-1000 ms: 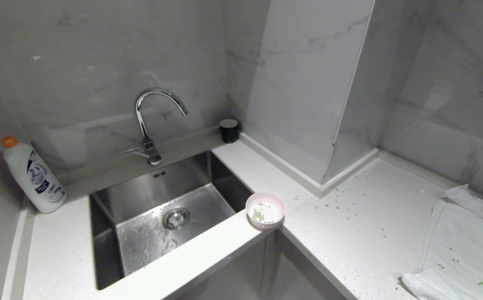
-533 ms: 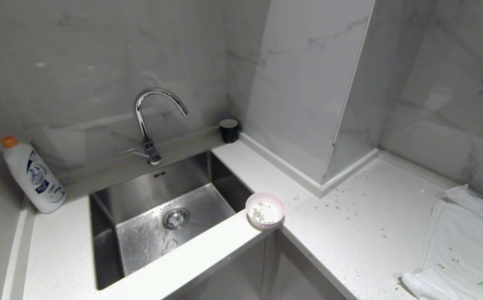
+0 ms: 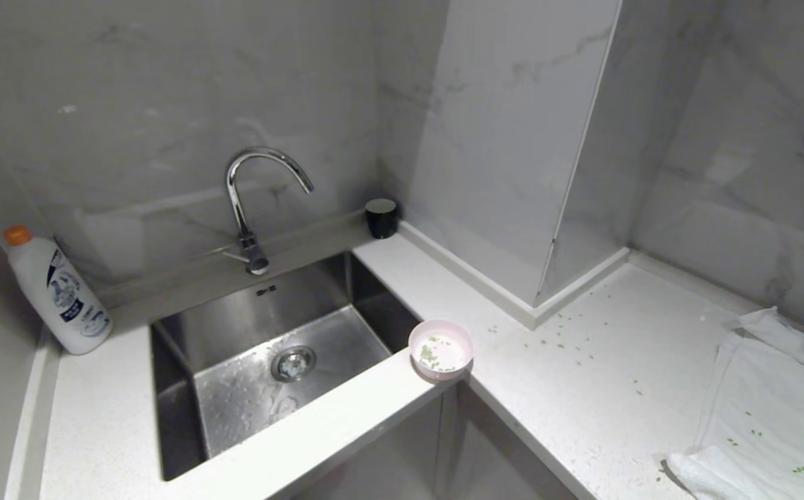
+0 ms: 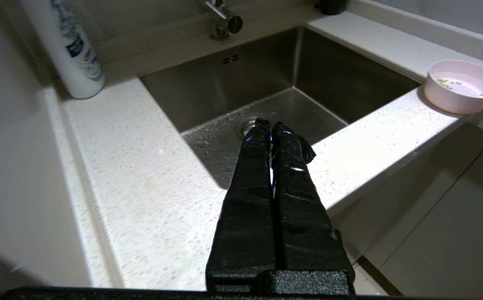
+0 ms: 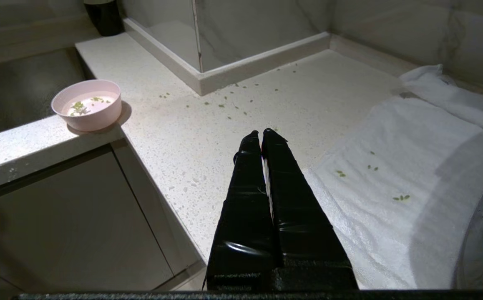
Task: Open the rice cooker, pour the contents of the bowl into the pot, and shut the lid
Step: Pick up the bowl on the table
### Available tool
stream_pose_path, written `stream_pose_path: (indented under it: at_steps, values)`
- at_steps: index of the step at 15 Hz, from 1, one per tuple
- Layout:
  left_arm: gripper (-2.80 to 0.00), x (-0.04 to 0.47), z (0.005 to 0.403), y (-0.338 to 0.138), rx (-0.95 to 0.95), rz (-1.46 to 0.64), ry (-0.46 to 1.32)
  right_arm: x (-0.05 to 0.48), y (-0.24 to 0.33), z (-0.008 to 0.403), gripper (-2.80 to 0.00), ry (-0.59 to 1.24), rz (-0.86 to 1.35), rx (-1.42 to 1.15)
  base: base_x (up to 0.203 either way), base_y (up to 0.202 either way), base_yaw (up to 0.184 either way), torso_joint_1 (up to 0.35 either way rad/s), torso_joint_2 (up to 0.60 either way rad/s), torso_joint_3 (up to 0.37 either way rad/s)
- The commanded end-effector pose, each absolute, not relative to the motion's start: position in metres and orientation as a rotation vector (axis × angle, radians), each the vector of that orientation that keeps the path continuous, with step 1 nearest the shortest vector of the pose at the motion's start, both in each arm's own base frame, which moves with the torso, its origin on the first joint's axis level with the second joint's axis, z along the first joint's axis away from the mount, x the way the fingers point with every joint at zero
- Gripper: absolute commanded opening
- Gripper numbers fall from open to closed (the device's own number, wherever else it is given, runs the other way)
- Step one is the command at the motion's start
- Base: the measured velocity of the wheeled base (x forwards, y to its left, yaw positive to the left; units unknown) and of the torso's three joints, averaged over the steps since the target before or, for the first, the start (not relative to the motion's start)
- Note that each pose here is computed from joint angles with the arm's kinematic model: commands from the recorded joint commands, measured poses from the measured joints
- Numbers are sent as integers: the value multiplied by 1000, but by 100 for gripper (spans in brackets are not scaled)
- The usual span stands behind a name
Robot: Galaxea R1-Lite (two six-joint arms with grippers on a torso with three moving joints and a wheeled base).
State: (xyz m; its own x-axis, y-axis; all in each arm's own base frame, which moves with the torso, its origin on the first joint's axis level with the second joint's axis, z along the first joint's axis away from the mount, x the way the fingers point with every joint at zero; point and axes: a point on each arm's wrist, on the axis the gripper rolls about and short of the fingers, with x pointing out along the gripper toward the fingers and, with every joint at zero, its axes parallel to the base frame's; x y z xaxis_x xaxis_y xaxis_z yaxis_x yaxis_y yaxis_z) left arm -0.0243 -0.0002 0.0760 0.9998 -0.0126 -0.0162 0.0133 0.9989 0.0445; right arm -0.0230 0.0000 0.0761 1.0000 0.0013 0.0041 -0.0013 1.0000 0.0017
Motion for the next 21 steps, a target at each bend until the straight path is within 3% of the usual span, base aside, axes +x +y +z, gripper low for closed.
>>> stream_pose_path:
  at_steps: [1, 16, 21]
  values:
    - [-280, -24, 76, 0, 47, -17, 20, -23, 0, 76, -280, -5, 2, 2, 5, 14, -65, -5, -9, 4]
    - [-280, -24, 76, 0, 41, -11, 17, -23, 0, 76, -280, -5, 0, 2, 2, 8, -170, 3, 2, 1]
    - [-280, -24, 76, 0, 40, -11, 15, -23, 0, 76, -280, -5, 0, 2, 1, 0, -39, 0, 2, 1]
